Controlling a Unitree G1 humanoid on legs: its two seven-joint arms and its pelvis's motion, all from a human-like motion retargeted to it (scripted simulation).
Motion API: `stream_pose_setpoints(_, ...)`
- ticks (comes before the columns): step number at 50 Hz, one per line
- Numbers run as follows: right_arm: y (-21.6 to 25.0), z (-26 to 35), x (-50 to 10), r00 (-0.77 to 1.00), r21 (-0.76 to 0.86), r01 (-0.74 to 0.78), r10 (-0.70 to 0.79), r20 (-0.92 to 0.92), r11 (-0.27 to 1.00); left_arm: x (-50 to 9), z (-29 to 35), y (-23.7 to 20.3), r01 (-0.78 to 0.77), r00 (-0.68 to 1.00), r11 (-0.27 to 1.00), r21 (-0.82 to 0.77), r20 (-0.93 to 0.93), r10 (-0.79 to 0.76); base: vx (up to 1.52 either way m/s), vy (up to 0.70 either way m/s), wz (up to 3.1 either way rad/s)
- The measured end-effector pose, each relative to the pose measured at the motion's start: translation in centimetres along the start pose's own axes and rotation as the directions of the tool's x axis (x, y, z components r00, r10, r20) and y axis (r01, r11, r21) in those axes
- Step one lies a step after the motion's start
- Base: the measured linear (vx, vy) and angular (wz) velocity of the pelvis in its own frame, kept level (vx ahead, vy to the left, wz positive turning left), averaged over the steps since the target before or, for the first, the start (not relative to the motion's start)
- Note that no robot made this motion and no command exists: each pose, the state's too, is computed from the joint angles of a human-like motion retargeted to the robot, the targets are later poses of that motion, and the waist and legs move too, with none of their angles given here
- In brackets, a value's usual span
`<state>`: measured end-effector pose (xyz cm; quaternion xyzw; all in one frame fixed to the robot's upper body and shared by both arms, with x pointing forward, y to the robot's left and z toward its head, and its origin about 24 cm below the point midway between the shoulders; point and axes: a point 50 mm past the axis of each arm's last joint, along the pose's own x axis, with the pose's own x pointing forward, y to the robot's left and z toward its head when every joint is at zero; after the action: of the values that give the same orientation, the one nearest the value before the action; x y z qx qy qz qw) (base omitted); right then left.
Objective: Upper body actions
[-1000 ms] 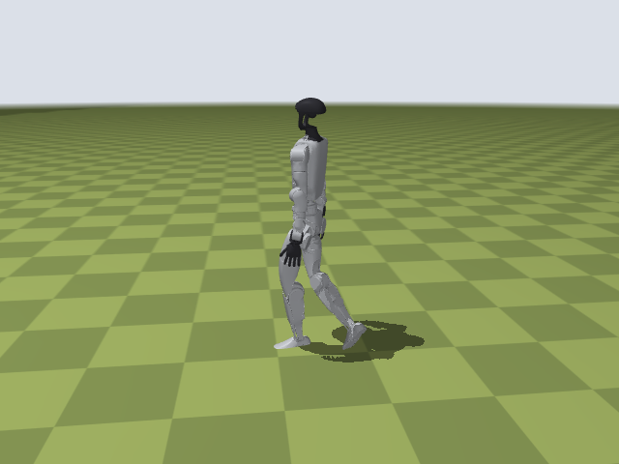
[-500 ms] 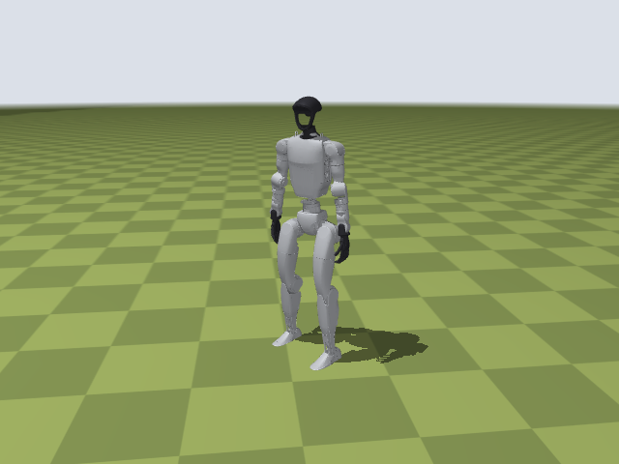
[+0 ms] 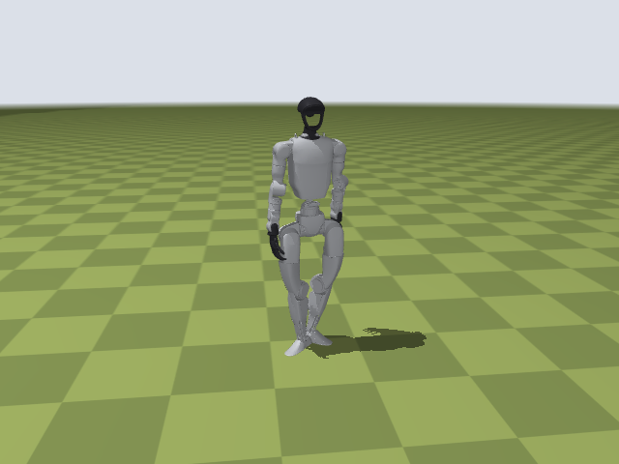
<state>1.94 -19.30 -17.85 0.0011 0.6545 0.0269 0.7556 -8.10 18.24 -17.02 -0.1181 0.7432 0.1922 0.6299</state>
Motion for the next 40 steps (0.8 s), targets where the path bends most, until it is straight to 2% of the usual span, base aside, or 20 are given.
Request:
stream_pose_setpoints(7, 1.0, 5.2, 0.4, 0.992, -0.334, -0.086, 0.11, 0.054, 0.939, 0.1, 2.7, -1.5, 0.051, 0.995, 0.993, 0.106, 0.083, -0.06, -0.01, 0.19, 0.46)
stream_pose_setpoints(11, 0.3, 8.5, 0.0, 0.985, -0.48, 0.002, 0.08, 0.15, 0.877, -0.1, 5.3, -2.1, 0.055, 0.981, 0.978, 0.203, 0.173, -0.091, -0.02, 0.19, 0.06)
stream_pose_setpoints(15, 0.0, 9.7, -0.3, 0.971, -0.538, 0.078, 0.058, 0.231, 0.839, -0.2, 6.4, -2.2, 0.041, 0.974, 0.964, 0.261, 0.206, -0.097, 0.07, 0.15, 0.42)
stream_pose_setpoints(18, 0.1, 9.3, -0.2, 0.966, -0.484, 0.074, 0.058, 0.251, 0.872, -0.3, 7.1, -2.2, 0.035, 0.971, 0.96, 0.279, 0.218, -0.098, 0.06, 0.08, 0.98)
stream_pose_setpoints(22, 0.1, 6.9, 0.1, 0.981, -0.368, 0.018, 0.056, 0.188, 0.929, -0.5, 8.0, -2.1, 0.035, 0.965, 0.951, 0.308, 0.235, -0.112, 0.1, 0.02, 1.01)
stream_pose_setpoints(28, -0.4, -0.4, -0.2, 0.999, -0.124, 0.003, -0.008, -0.039, 0.992, -1.0, 10.2, -2.5, 0.06, 0.95, 0.925, 0.376, 0.262, -0.168, 0.15, -0.02, 0.72)
stream_pose_setpoints(33, -0.3, -6.1, -1.4, 0.969, 0.014, 0.029, -0.025, -0.245, 0.999, -1.1, 10.6, -3.2, 0.078, 0.935, 0.937, 0.341, 0.302, -0.188, 0.16, -0.02, 0.34)
stream_pose_setpoints(37, -0.6, -6.5, -1.6, 0.964, 0.007, 0.062, -0.058, -0.258, 0.998, -0.7, 9.0, -3.6, 0.095, 0.945, 0.958, 0.271, 0.279, -0.172, 0.05, 0.0, 0.22)
stream_pose_setpoints(40, -0.6, -5.3, -1.3, 0.975, -0.056, 0.05, -0.06, -0.212, 0.997, -0.2, 5.9, -2.8, 0.125, 0.971, 0.962, 0.242, 0.167, -0.168, 0.08, -0.04, 0.13)
